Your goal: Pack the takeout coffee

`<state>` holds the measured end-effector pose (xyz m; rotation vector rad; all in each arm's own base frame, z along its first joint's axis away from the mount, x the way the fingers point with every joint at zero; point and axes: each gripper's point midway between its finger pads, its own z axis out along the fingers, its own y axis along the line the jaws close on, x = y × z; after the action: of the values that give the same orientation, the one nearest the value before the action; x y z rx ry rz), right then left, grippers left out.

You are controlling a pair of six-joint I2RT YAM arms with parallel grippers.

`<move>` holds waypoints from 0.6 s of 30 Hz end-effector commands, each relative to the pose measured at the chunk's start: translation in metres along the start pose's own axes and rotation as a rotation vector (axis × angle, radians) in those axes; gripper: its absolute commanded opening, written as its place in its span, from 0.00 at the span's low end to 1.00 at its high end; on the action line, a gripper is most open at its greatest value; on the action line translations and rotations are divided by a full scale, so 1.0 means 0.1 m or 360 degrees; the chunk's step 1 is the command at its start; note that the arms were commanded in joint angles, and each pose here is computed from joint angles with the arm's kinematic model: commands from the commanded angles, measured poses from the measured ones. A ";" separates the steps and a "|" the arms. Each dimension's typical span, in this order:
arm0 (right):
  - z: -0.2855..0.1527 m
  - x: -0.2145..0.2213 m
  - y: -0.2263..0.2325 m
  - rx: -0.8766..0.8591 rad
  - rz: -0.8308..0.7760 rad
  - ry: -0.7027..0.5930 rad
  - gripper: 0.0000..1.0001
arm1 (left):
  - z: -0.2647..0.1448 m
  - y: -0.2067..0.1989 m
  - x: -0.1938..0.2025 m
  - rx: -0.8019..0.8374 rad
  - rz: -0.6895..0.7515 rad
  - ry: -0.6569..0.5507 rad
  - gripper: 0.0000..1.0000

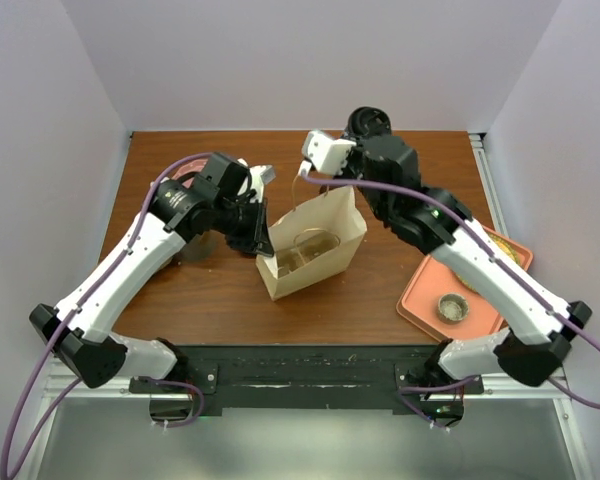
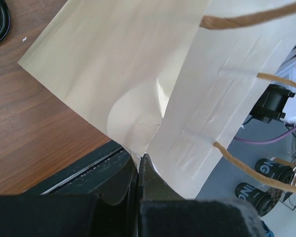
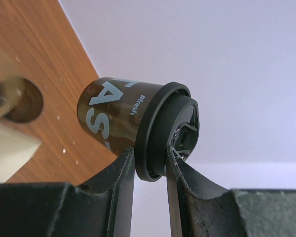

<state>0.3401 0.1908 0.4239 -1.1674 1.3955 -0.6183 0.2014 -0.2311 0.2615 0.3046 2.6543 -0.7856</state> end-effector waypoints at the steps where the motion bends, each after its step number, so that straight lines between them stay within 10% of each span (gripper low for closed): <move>1: 0.18 0.51 -0.03 0.0075 0.0114 0.0373 0.00 | -0.19 -0.04 0.17 0.0069 0.0050 0.0032 0.00; 18: 0.57 1.74 1.73 -0.0240 0.0512 0.1298 0.01 | -0.36 0.27 0.50 -0.0091 0.0012 0.0095 0.00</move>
<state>0.3803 0.1299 0.2215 -0.9494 2.1304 -0.8108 0.1674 -0.1909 0.2587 0.3426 2.6833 -0.6928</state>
